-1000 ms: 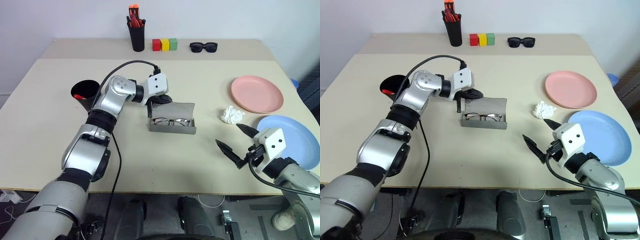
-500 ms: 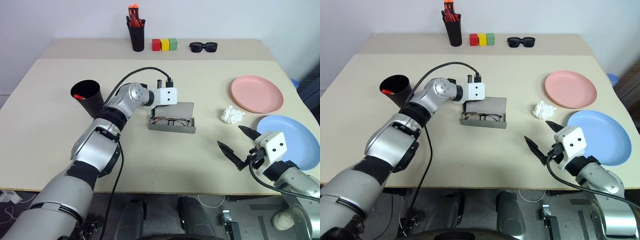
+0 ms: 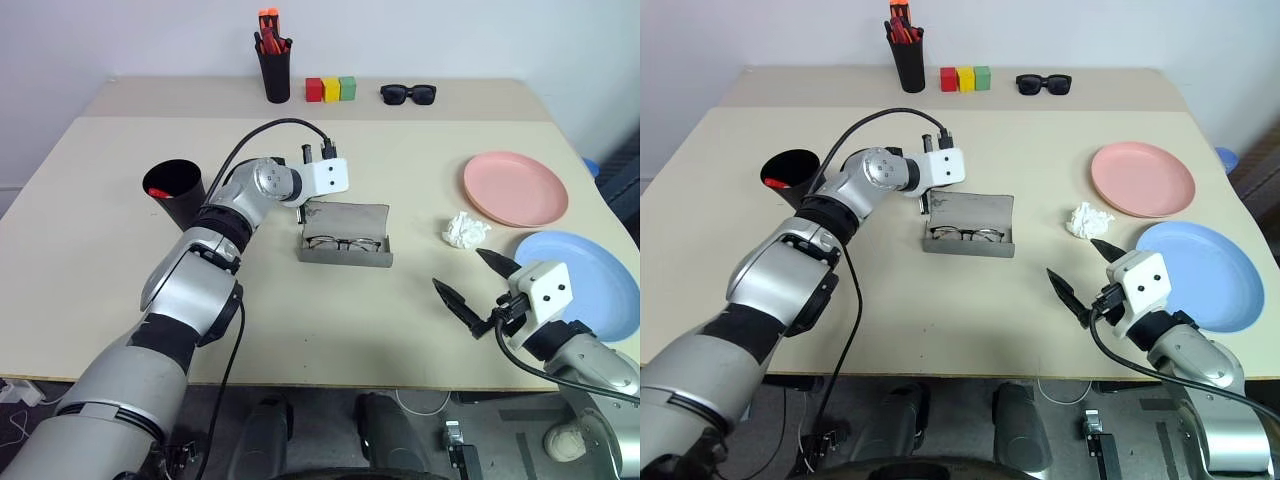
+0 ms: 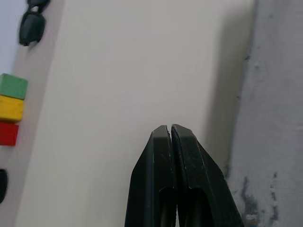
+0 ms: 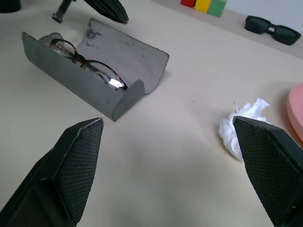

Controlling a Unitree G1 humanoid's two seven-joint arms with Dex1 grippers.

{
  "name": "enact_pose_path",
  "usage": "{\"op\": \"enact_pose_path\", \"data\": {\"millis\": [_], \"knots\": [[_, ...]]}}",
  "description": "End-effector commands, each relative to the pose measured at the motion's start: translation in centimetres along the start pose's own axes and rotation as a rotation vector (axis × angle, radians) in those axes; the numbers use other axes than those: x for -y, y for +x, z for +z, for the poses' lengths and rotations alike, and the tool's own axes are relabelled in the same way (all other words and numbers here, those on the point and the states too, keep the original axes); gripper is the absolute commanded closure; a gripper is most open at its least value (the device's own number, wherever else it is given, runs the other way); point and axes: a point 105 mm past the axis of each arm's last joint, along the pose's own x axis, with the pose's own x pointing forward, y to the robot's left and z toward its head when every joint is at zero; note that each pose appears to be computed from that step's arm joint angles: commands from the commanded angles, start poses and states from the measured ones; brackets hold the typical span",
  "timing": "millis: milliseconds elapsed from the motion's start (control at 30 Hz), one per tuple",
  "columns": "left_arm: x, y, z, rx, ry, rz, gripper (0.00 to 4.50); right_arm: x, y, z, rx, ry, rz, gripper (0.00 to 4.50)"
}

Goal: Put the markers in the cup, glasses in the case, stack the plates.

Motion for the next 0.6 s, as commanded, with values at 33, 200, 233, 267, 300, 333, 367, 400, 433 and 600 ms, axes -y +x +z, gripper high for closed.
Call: {"op": "enact_pose_path", "data": {"millis": [33,200,233,267,300,333,367,400,433,600], "knots": [[0.0,-0.3,1.9,0.097,-0.07,-0.074,4.45,-0.1,-0.1,1.4,0.038,-0.031,0.004,0.0],[1.0,-1.2,2.4,0.17,-0.18,-0.226,4.45,0.0,-0.4,1.3,0.029,-0.029,0.001,0.0],[1.1,-1.3,2.5,0.179,-0.195,-0.247,4.45,0.0,-0.4,1.3,0.027,-0.029,0.001,0.0],[1.5,-1.6,2.4,0.187,-0.207,-0.288,4.45,0.0,-0.5,1.3,0.025,-0.029,0.001,0.0],[1.8,-1.9,2.3,0.197,-0.221,-0.321,4.45,0.0,-0.5,1.2,0.024,-0.028,0.001,0.0],[2.1,-2.1,2.3,0.204,-0.234,-0.343,4.45,0.0,-0.4,1.3,0.024,-0.028,0.002,0.0],[2.2,-2.3,2.3,0.212,-0.236,-0.362,4.45,0.0,-0.4,1.3,0.025,-0.028,0.003,0.0],[2.4,-2.5,2.4,0.222,-0.234,-0.376,4.45,0.0,-0.3,1.3,0.025,-0.029,0.004,0.0],[2.6,-2.7,2.4,0.227,-0.236,-0.39,4.45,0.0,-0.3,1.4,0.025,-0.029,0.005,0.0],[4.2,-3.3,2.6,0.241,-0.233,-0.457,4.45,0.1,-0.1,1.4,0.021,-0.028,0.008,0.0]]}}
